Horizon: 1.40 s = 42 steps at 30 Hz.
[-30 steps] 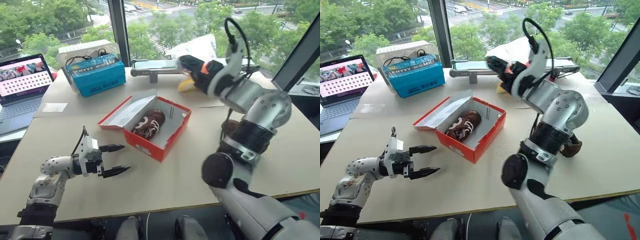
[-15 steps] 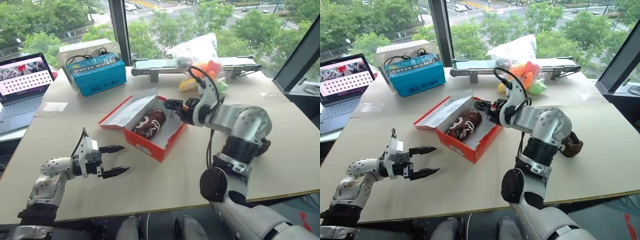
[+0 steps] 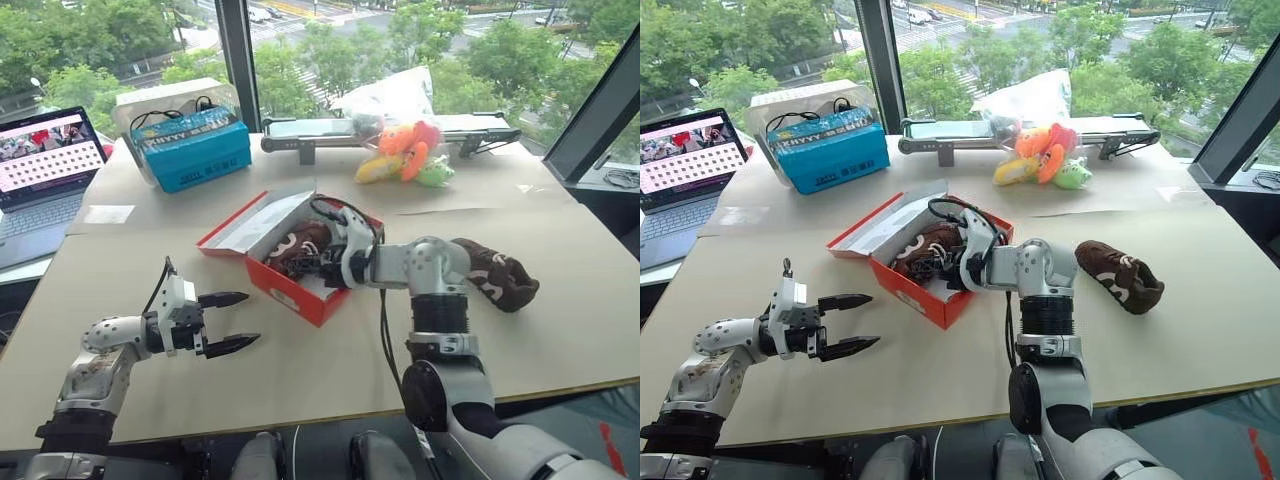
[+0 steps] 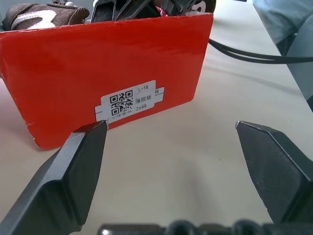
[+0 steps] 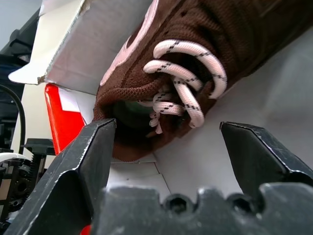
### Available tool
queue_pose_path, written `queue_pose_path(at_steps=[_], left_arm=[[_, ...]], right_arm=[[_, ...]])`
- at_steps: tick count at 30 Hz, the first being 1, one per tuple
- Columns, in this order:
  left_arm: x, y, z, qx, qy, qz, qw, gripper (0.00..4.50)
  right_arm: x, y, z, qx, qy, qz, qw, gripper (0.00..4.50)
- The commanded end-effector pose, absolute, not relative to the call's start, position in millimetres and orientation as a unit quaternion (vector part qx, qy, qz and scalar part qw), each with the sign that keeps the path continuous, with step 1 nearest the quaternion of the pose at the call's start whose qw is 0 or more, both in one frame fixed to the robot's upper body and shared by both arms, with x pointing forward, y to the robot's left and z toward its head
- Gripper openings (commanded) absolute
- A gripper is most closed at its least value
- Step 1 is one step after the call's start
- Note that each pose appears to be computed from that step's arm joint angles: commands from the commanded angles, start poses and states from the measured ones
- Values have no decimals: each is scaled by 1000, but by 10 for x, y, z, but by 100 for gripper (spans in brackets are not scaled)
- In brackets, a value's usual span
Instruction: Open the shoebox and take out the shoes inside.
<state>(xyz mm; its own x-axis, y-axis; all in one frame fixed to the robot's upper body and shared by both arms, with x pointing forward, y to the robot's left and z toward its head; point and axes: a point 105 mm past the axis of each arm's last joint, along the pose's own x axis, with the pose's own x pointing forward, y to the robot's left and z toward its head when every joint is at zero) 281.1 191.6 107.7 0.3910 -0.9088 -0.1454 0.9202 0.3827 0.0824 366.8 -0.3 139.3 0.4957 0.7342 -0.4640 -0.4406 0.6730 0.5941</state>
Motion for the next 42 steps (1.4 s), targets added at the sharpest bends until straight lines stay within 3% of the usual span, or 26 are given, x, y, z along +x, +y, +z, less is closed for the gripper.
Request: queue_pose_path(at_steps=[1,7,10,16,20,21,29,35,42], left_arm=[[2799,1877,1157,88,21,-554,828,450],[2796,1873,1164,90,20,-553,828,450],[2798,1874,1166,91,21,-553,828,450],[2800,1874,1174,91,20,-552,828,450],[2804,1877,1178,93,21,-552,828,450],[2805,1878,1180,94,21,-552,828,450],[2804,1865,1182,94,22,-554,827,450],[2805,1860,1185,94,22,-555,826,450],[2804,1858,1180,93,24,-556,826,450]], right_arm=[[3725,134,1497,207,344,369,838,413],[3831,146,1536,214,333,367,842,413],[3841,143,1553,218,329,369,841,340],[3860,114,1585,225,321,368,843,129],[3878,89,1610,229,317,366,845,14],[3886,77,1622,230,314,364,846,3],[3903,68,1742,222,293,365,855,1],[3948,-94,2195,176,219,362,889,1],[3909,-290,2316,158,199,349,902,1]])
